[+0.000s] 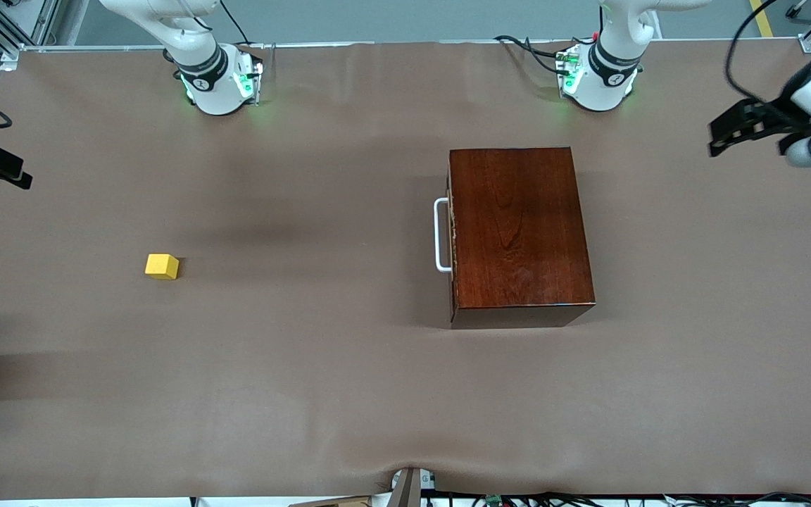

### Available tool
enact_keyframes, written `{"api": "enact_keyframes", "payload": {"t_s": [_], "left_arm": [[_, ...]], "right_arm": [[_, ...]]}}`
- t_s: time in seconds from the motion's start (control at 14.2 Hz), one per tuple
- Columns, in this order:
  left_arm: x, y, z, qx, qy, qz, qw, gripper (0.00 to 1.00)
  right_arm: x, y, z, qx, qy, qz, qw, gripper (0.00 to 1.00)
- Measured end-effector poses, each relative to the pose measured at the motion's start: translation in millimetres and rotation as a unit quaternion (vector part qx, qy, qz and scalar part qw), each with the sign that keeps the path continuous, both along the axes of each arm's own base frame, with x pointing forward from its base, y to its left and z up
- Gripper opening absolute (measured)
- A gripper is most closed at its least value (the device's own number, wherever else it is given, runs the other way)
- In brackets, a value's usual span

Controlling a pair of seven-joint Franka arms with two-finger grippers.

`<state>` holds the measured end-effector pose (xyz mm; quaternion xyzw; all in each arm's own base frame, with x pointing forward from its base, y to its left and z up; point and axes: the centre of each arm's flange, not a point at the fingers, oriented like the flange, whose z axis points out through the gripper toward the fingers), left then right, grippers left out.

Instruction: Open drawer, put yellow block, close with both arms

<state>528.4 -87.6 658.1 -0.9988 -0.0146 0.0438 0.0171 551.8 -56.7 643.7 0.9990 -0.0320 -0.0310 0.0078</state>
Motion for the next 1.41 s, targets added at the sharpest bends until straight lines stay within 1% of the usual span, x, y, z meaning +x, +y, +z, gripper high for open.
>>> {"api": "enact_keyframes", "payload": {"t_s": [0.21,0.35,0.56,0.77,0.91,1.06,1.2,1.41], "left_arm": [[13,-47,-27,0.006,0.017,0.041,0.999,1.0],[28,-72,-44,0.004,0.019,0.058,0.998,1.0],[47,-119,-64,-0.01,-0.004,0.073,0.997,1.0],[53,-183,-90,-0.027,-0.028,0.075,0.996,1.0],[49,-229,-111,-0.039,-0.038,0.074,0.996,1.0],[39,-277,-130,-0.051,-0.047,0.074,0.995,1.0],[21,-327,-149,-0.056,-0.059,0.08,0.993,1.0],[-15,-386,-173,-0.028,-0.084,0.076,0.993,1.0]], "right_arm": [[0,-3,0,0.0,-0.002,-0.003,1.0,1.0],[0,-4,1,0.0,-0.002,-0.004,1.0,1.0],[0,-5,1,0.0,-0.003,-0.005,1.0,1.0],[0,-5,1,0.0,-0.003,-0.005,1.0,1.0],[0,-5,1,0.0,-0.003,-0.004,1.0,1.0],[0,-5,1,0.0,-0.003,-0.004,1.0,1.0],[0,-5,1,0.0,-0.003,-0.005,1.0,1.0],[0,-6,1,0.0,-0.003,-0.005,1.0,1.0]]}}
